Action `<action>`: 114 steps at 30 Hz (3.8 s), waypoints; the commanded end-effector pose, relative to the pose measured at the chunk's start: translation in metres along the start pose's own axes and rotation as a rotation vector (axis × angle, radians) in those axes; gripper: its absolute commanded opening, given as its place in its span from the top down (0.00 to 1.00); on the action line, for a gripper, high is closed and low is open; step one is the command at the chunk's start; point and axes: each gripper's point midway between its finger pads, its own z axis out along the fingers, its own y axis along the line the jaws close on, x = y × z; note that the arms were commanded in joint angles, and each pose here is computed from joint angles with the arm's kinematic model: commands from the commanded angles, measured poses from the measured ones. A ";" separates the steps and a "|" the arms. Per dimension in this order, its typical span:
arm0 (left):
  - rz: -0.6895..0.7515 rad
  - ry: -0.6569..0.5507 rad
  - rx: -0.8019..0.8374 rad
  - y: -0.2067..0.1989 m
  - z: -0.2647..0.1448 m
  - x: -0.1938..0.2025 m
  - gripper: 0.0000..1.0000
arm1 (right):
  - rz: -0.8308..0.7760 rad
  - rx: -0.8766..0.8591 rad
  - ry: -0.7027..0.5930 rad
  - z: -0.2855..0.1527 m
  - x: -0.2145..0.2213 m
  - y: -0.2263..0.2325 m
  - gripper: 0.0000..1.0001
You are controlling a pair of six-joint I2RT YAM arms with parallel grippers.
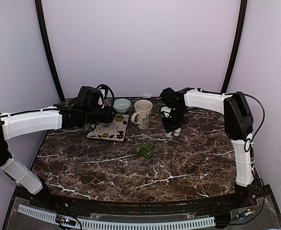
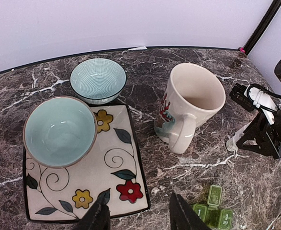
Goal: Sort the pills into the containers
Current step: Pick up the pill bottle from the center of the board, then pass from the right arm to the left
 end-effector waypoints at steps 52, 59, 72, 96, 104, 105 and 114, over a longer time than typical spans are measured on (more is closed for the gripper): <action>-0.210 -0.032 0.984 -0.110 -0.060 -0.046 0.14 | -0.109 -1.239 -0.447 -0.270 -0.034 0.159 1.00; -0.238 -0.030 1.061 -0.118 -0.063 -0.052 0.16 | -0.105 -1.243 -0.434 -0.263 -0.036 0.167 1.00; -0.260 -0.061 1.096 -0.117 -0.077 -0.056 0.26 | -0.065 -1.237 -0.428 -0.245 -0.045 0.175 1.00; -0.296 -0.077 1.152 -0.119 -0.086 -0.057 0.62 | -0.054 -1.269 -0.466 -0.243 -0.052 0.181 1.00; -0.294 -0.091 1.162 -0.120 -0.089 -0.061 0.80 | -0.055 -1.270 -0.453 -0.237 -0.052 0.185 1.00; -0.293 -0.091 1.163 -0.120 -0.089 -0.061 0.87 | -0.054 -1.270 -0.450 -0.236 -0.051 0.186 1.00; -0.256 -0.073 1.165 -0.121 -0.089 -0.055 1.00 | -0.041 -1.272 -0.395 -0.232 -0.045 0.185 1.00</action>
